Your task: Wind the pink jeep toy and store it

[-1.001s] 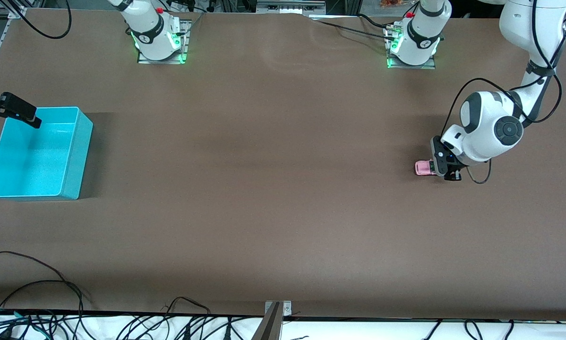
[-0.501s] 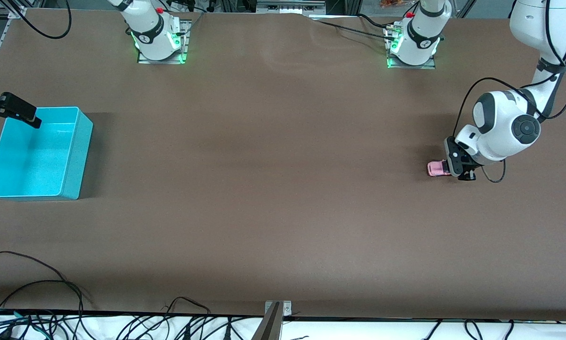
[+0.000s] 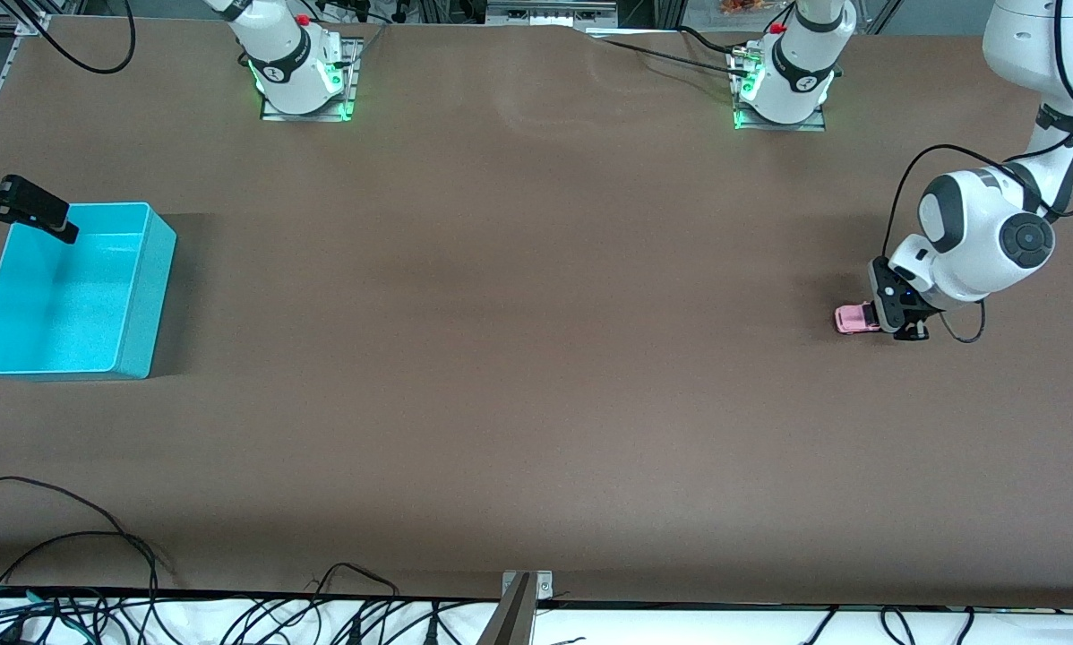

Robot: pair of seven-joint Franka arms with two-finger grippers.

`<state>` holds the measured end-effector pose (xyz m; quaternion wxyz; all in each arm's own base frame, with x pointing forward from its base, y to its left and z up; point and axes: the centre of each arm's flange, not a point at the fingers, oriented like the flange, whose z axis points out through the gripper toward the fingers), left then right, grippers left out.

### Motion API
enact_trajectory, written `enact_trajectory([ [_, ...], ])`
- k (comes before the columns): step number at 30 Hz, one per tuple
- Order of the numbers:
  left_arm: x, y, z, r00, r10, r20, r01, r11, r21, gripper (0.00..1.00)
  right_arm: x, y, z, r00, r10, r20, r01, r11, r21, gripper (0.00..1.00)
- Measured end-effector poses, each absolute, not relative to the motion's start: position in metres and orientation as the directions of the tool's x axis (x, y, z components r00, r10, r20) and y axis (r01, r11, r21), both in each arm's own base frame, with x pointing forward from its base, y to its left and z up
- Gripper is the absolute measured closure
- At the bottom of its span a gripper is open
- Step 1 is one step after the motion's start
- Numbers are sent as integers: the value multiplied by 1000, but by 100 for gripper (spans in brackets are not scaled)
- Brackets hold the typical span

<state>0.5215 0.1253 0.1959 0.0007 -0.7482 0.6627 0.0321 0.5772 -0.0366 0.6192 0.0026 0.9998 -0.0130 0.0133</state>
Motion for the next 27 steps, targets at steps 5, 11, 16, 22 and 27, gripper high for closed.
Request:
enact_trajectory([
  [5,518,145,196,130,-990,-62,-991,-132,34,48,577,-37,619,999,-26,27,-26,-1000,5,0],
  [11,514,164,196,111,-991,-71,-993,-113,28,48,577,-37,619,999,-26,27,-26,-1000,5,0],
  [16,513,173,196,79,-994,-74,-996,-81,29,48,577,-37,619,999,-26,27,-26,-1000,5,0],
  [22,512,182,195,69,-994,-80,-997,-72,29,48,577,-37,619,999,-26,27,-27,-1000,5,0],
  [27,509,194,196,46,-995,-89,-998,-48,26,48,577,-37,619,999,-27,27,-27,-1000,5,0],
])
